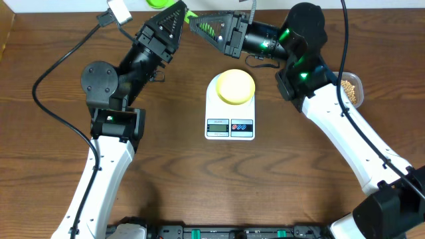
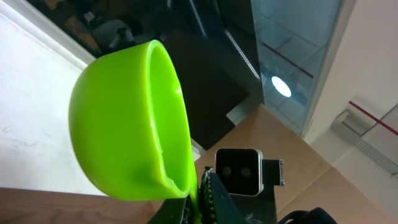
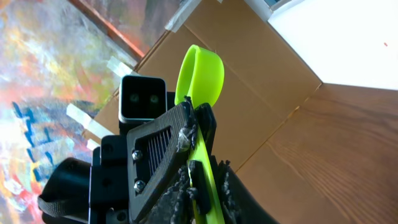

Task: Scoop item into bowl and weigh 50g on scale
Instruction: 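Hold the green scoop with both grippers above the scale, then release the scoop from the left gripper and carry it right toward the soybean tub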

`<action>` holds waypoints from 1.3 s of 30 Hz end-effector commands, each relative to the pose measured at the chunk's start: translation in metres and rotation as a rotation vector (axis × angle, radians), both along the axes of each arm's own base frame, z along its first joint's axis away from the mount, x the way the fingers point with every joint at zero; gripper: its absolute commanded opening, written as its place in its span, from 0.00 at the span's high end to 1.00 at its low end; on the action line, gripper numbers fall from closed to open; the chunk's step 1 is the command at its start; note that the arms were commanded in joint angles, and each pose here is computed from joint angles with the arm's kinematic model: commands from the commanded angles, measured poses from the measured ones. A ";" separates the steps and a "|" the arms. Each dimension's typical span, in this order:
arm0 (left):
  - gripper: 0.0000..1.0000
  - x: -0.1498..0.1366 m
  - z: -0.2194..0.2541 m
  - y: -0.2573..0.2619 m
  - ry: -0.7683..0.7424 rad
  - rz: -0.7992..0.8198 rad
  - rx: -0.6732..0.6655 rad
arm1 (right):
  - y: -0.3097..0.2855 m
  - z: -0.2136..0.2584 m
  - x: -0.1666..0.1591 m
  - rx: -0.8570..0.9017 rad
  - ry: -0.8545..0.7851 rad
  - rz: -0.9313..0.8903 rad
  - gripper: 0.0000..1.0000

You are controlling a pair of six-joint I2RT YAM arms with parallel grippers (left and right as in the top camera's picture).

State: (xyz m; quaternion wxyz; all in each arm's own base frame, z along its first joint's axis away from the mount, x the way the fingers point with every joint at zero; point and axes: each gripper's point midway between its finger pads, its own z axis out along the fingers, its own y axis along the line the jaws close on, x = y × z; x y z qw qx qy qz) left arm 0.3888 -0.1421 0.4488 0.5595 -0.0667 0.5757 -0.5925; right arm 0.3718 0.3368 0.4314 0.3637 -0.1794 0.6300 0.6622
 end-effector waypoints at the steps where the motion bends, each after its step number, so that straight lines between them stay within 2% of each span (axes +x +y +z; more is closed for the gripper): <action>1: 0.93 -0.005 0.005 -0.002 -0.034 -0.006 0.020 | 0.000 0.004 -0.001 -0.002 -0.040 -0.002 0.92; 4: 0.93 -0.005 0.005 -0.002 -0.034 -0.006 0.020 | 0.000 0.004 -0.001 -0.005 -0.053 -0.003 0.99; 10: 0.91 -0.002 -0.001 -0.003 -0.004 -0.006 0.024 | 0.000 0.004 0.000 -0.005 -0.053 -0.005 0.99; 13: 0.70 -0.001 -0.004 -0.003 0.008 -0.006 0.026 | -0.001 0.004 0.001 -0.009 -0.068 -0.009 0.99; 14: 0.58 -0.001 -0.004 -0.003 0.006 -0.004 0.032 | -0.001 0.004 0.001 -0.012 -0.080 -0.011 0.99; 16: 0.48 -0.001 -0.004 -0.002 -0.017 0.009 0.059 | -0.001 0.002 0.000 -0.025 -0.104 -0.010 0.99; 25: 0.39 0.001 -0.008 -0.001 -0.106 0.065 0.188 | -0.021 -0.045 0.022 -0.181 -0.044 -0.066 0.99; 34: 0.37 0.011 -0.041 -0.001 -0.050 0.099 0.331 | -0.064 -0.062 0.029 -0.219 0.009 -0.010 0.99; 35: 0.34 0.013 -0.043 0.001 -0.041 0.113 0.337 | -0.069 -0.061 0.029 -0.216 0.012 0.002 0.99; 39: 0.32 0.022 -0.054 0.011 0.019 0.179 0.342 | -0.088 -0.067 0.031 -0.218 0.063 0.016 0.99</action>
